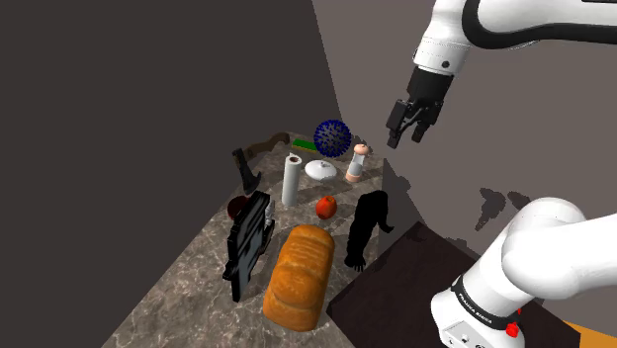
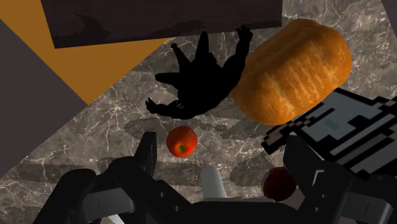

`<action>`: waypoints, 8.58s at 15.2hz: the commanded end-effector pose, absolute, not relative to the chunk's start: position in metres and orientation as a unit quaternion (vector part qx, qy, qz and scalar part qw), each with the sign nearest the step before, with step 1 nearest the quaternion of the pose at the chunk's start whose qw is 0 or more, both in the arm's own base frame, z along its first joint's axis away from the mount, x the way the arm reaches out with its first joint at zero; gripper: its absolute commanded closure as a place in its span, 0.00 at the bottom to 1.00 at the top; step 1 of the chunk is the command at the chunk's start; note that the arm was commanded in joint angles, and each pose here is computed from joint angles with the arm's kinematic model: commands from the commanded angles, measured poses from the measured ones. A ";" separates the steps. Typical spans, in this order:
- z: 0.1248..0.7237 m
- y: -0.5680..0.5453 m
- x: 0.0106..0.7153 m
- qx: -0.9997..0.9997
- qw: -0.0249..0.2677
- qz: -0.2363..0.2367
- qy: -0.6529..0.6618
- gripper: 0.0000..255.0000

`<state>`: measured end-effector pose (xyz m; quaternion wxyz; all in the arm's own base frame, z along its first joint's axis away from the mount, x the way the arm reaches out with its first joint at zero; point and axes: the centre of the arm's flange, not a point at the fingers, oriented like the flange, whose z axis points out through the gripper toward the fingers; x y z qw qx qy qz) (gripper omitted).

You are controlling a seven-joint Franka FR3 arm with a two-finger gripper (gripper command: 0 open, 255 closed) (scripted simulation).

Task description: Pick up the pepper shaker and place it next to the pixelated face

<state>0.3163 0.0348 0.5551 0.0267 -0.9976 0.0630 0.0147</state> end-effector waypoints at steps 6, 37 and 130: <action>0.523 -0.009 0.355 -0.997 0.031 0.013 0.073 0.00; 0.322 -0.294 0.574 -0.989 0.057 0.001 0.135 0.00; 0.600 -0.319 0.594 -0.988 0.059 0.000 0.141 1.00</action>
